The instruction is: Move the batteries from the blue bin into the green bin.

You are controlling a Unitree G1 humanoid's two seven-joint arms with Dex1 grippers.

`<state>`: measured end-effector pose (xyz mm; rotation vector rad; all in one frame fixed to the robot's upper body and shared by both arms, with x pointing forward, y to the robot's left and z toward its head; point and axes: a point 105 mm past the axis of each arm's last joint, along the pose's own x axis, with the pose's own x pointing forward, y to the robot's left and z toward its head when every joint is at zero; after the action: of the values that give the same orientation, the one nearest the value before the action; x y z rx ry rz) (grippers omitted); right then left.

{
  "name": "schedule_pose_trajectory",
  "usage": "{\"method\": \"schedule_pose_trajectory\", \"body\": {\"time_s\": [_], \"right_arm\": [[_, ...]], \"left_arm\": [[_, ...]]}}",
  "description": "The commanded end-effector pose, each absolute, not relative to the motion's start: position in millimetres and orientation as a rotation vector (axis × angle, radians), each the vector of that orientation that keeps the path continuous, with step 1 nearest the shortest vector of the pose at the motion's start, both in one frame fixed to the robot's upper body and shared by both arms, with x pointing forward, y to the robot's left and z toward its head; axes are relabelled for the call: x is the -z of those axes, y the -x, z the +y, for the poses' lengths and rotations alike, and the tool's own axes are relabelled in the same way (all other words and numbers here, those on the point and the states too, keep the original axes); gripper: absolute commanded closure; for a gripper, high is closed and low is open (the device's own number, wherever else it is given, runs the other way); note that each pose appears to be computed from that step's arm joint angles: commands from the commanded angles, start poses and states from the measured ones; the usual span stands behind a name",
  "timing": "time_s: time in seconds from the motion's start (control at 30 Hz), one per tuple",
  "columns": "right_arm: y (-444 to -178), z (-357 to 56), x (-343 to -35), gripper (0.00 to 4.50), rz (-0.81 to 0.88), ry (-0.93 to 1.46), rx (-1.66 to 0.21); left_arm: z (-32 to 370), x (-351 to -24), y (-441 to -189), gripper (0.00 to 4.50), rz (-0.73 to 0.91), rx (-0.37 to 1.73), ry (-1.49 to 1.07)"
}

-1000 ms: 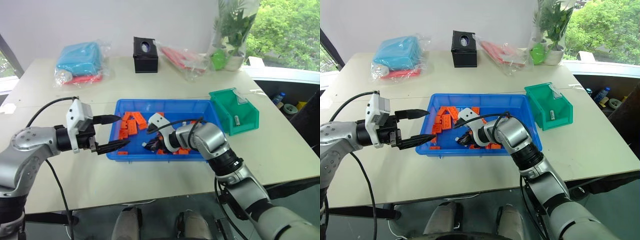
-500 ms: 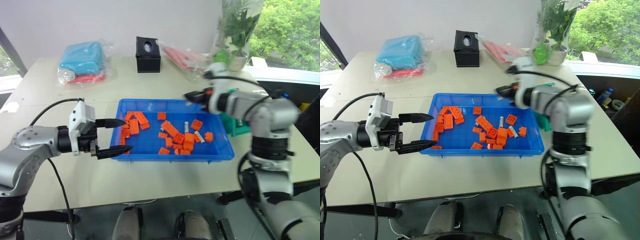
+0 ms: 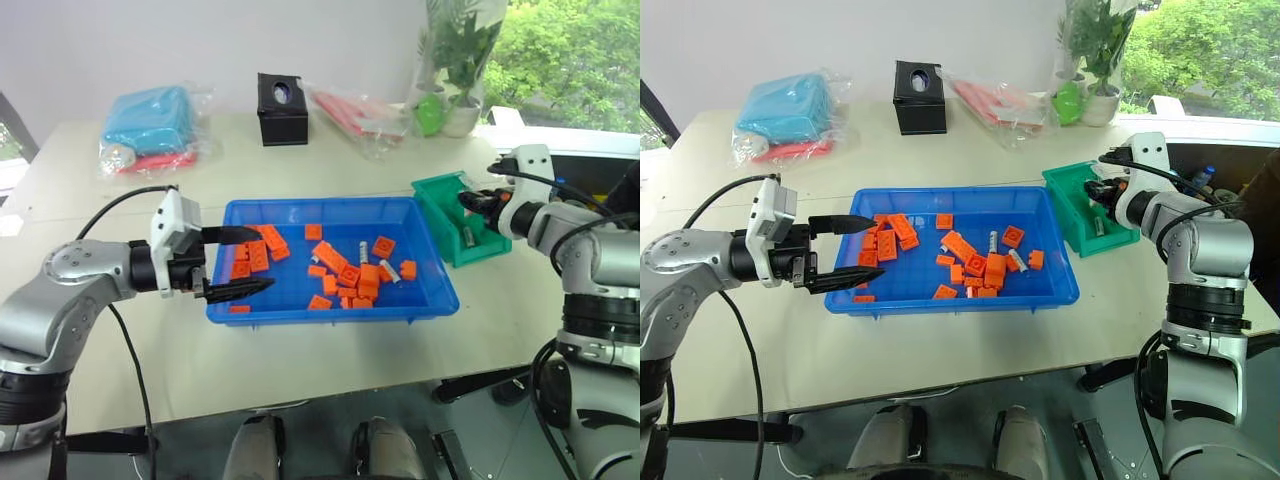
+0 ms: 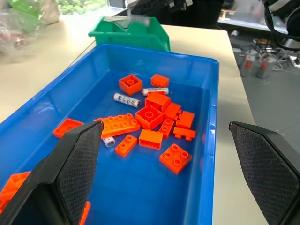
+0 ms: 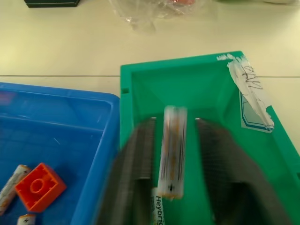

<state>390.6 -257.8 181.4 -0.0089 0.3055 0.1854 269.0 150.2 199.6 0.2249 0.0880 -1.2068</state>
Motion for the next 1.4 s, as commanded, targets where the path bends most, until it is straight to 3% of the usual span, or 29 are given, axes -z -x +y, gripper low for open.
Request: {"method": "schedule_pose_trajectory", "body": {"time_s": [0.03,0.2,0.37,0.47,0.53,0.57,1.37,1.4], "right_arm": [[-391.9,-252.0,-207.8,2.01,0.195,0.105,-0.252],[-378.6,-184.7,-223.3,2.01,0.134,0.100,-0.542],[-362.6,-118.5,-194.7,2.01,0.234,0.061,-0.703],[-360.2,-95.4,-174.6,1.11,0.280,0.080,-0.725],[-359.8,-85.3,-162.2,0.23,0.308,0.109,-0.728],[-359.5,-81.3,-157.7,0.05,0.322,0.116,-0.732],[-380.8,-67.9,-107.9,0.05,0.439,0.187,-0.775],[-382.6,-68.4,-106.5,0.27,0.440,0.190,-0.768]], "left_arm": [[149.9,-210.0,-264.7,0.00,0.048,1.206,-0.252],[154.8,-211.4,-260.9,0.00,0.072,1.194,-0.256],[156.2,-210.6,-257.4,0.00,0.091,1.187,-0.246],[152.9,-210.2,-258.8,0.00,0.087,1.190,-0.240],[148.3,-210.3,-260.9,0.00,0.075,1.195,-0.235],[145.6,-211.3,-261.3,0.00,0.068,1.205,-0.233],[143.4,-215.9,-268.1,0.00,0.015,1.186,-0.244],[143.5,-216.1,-267.9,0.00,0.014,1.184,-0.244]]}}
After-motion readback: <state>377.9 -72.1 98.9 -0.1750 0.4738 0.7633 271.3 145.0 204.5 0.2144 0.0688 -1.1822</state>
